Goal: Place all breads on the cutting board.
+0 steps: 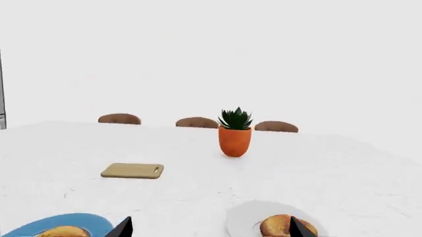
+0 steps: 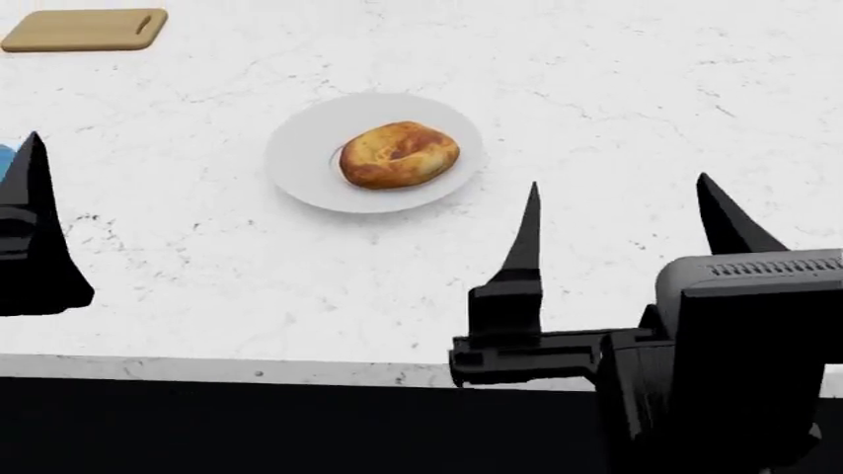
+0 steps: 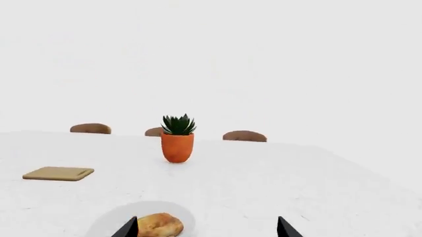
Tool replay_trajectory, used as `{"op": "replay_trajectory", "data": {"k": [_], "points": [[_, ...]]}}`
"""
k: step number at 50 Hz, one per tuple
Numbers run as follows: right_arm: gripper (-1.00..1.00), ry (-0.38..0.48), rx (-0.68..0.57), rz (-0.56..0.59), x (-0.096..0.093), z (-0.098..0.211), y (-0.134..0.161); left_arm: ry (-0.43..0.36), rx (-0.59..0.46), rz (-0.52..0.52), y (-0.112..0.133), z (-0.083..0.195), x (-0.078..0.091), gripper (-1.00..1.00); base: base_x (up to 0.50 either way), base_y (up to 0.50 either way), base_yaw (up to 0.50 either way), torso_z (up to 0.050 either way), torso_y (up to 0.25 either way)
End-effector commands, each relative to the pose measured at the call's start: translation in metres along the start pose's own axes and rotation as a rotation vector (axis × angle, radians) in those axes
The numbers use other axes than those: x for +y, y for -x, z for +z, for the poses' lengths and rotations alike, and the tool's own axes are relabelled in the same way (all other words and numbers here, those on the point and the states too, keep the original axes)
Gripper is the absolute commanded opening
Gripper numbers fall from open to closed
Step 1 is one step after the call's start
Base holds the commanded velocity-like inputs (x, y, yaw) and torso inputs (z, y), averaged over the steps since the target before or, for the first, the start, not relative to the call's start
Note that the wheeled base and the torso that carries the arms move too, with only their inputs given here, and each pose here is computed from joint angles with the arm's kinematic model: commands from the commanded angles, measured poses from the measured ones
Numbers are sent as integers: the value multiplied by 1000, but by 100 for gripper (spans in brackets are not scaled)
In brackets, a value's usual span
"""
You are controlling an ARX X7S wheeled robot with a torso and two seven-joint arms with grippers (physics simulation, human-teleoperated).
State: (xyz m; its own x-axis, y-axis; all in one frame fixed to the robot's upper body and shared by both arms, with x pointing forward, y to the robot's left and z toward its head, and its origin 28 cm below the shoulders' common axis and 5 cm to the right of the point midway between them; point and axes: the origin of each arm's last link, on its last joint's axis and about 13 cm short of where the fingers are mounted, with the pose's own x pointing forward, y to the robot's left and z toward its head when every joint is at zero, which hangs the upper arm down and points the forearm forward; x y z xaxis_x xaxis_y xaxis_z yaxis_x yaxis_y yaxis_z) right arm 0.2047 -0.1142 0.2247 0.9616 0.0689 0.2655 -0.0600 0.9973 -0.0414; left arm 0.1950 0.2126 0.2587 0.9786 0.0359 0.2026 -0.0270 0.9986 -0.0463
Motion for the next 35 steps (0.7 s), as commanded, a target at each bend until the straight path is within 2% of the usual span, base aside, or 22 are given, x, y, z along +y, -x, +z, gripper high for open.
{"op": "replay_trajectory", "data": {"k": [1, 2, 7, 21, 25, 35], "points": [[100, 269, -154, 68, -2, 85, 18, -178, -100, -106, 56, 67, 10, 100, 0, 0, 0, 0, 0], [100, 279, -147, 81, 3, 90, 25, -180, -130, -104, 63, 79, 12, 100, 0, 0, 0, 0, 0], [100, 265, -161, 96, 7, 98, 31, -173, -147, -111, 71, 87, 11, 100, 0, 0, 0, 0, 0], [100, 279, -157, 100, 6, 98, 30, -156, -155, -104, 70, 87, 10, 100, 0, 11, 0, 0, 0], [100, 281, -159, 102, 7, 97, 30, -153, -155, -96, 69, 86, 10, 100, 0, 247, 0, 0, 0], [100, 275, -163, 103, 7, 98, 29, -143, -153, -89, 66, 86, 10, 100, 0, 500, 0, 0, 0]]}}
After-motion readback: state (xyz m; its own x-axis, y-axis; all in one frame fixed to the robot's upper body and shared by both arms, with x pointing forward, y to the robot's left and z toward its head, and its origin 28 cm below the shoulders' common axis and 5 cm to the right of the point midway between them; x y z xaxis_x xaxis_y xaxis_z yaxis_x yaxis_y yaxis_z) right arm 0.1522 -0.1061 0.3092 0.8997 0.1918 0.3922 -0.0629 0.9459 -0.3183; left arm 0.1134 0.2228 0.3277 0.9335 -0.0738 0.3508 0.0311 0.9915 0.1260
